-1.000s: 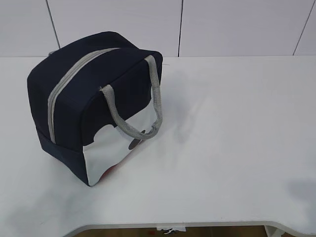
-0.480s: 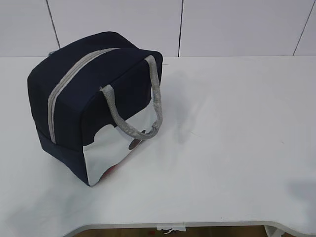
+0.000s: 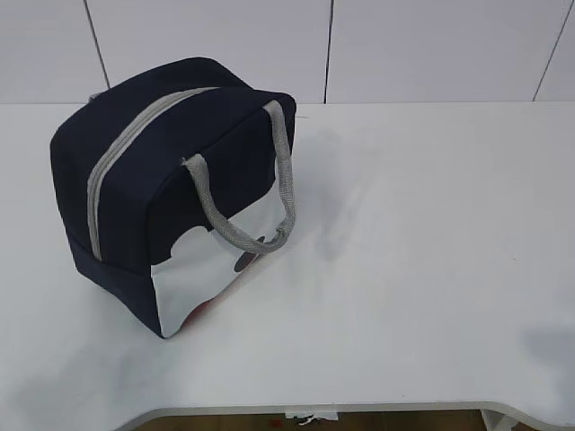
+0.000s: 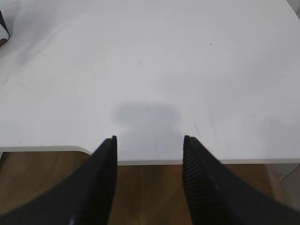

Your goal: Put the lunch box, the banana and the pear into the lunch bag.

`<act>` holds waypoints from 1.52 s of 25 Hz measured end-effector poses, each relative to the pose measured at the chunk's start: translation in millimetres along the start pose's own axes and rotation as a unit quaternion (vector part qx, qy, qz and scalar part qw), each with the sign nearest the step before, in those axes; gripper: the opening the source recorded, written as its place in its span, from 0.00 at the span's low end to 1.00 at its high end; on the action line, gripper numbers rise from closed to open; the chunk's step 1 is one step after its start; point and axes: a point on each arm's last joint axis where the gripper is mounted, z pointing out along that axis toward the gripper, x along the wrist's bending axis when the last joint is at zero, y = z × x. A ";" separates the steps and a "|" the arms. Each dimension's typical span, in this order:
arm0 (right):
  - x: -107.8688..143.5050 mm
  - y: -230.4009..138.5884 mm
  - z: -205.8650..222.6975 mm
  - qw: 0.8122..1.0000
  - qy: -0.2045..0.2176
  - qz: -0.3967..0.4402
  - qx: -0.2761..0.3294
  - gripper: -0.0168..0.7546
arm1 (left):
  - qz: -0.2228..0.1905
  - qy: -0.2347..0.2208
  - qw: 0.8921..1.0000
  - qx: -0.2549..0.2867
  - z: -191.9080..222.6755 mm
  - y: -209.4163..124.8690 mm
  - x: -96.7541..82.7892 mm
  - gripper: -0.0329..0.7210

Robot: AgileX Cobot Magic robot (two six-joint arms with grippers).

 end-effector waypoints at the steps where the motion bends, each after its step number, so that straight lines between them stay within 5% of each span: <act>1: 0.0 0.0 0.0 1.000 0.000 0.000 0.000 0.49 | 0.000 0.000 1.000 0.000 0.0 0.0 0.0 0.52; 14: 0.0 0.0 0.0 1.000 -0.002 0.001 0.000 0.49 | -0.035 0.062 0.997 0.001 0.8 0.4 -1.1 0.52; 38: 0.1 0.1 0.0 1.000 -0.002 0.001 -0.001 0.49 | -0.045 0.046 0.998 -0.002 1.2 1.0 -4.4 0.52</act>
